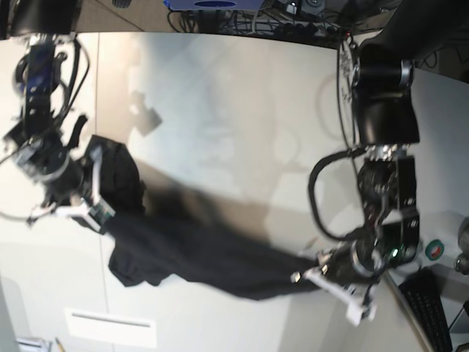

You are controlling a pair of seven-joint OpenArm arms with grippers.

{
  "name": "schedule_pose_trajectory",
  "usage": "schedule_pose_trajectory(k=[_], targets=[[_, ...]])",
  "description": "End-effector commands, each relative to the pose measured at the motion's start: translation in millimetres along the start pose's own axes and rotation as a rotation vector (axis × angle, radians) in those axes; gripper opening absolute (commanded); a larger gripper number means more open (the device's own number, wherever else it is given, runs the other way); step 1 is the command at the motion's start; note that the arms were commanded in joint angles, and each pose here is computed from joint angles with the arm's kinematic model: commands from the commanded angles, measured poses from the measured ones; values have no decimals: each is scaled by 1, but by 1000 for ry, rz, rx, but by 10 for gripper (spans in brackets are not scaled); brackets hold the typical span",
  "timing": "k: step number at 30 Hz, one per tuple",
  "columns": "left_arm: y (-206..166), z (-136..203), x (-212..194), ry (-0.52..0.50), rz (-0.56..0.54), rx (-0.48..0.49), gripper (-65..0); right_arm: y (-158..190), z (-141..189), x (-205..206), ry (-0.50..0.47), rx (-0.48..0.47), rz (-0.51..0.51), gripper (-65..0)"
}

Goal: Layout the t-shirt on the table in an organized manner, then fold the t-shirt properly
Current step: 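Hold the shirt with both grippers and stretch it across the table, then lay the stretched shirt flat and release the right gripper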

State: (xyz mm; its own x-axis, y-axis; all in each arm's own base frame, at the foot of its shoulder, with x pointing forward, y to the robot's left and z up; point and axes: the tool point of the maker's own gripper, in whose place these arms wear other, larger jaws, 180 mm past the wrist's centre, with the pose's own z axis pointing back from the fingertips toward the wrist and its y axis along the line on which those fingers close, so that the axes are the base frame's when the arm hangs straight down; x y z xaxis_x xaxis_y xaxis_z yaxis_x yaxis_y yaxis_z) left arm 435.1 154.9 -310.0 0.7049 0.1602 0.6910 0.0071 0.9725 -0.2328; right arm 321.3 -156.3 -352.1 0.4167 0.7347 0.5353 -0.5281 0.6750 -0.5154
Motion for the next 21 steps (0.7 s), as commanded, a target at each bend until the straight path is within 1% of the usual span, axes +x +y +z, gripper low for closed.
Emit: schedule_pose_trajectory(k=[1,3,6,8,10,13,15,16,18,20,21], targets=[[9,6,7,-39,-10,17,-650,-1,-1,15,-57,-7,-32,-650],[29,5,-30,34,-12,57,-650,30,-10,4,-24,65,-81,-650],[47,7,-77,111,-13,92,-650,63,-22,-6,14,148,-135,-650],[63,10,-105,129,-19,122,-650,81,-26,-4,20,189,-169,-650],[77,14,-122,135,-28,149,-650,94,-29,2,15,216,-198,-650],[93,21,-138,149,-42,181,-650,106,-30,10,7,242,-221,-650],[107,26,-141,148,-15,208,-650,118,-30,21,-7,273,-184,-650],[115,30,-138,136,6,225,-650,124,-29,22,10,290,-162,-650],[132,37,-130,109,48,261,-650,134,-27,15,85,315,-122,-650],[145,44,-124,86,76,288,-650,140,-24,5,142,328,-103,-650],[150,47,-122,78,85,297,-650,143,-22,2,154,334,-99,-650]])
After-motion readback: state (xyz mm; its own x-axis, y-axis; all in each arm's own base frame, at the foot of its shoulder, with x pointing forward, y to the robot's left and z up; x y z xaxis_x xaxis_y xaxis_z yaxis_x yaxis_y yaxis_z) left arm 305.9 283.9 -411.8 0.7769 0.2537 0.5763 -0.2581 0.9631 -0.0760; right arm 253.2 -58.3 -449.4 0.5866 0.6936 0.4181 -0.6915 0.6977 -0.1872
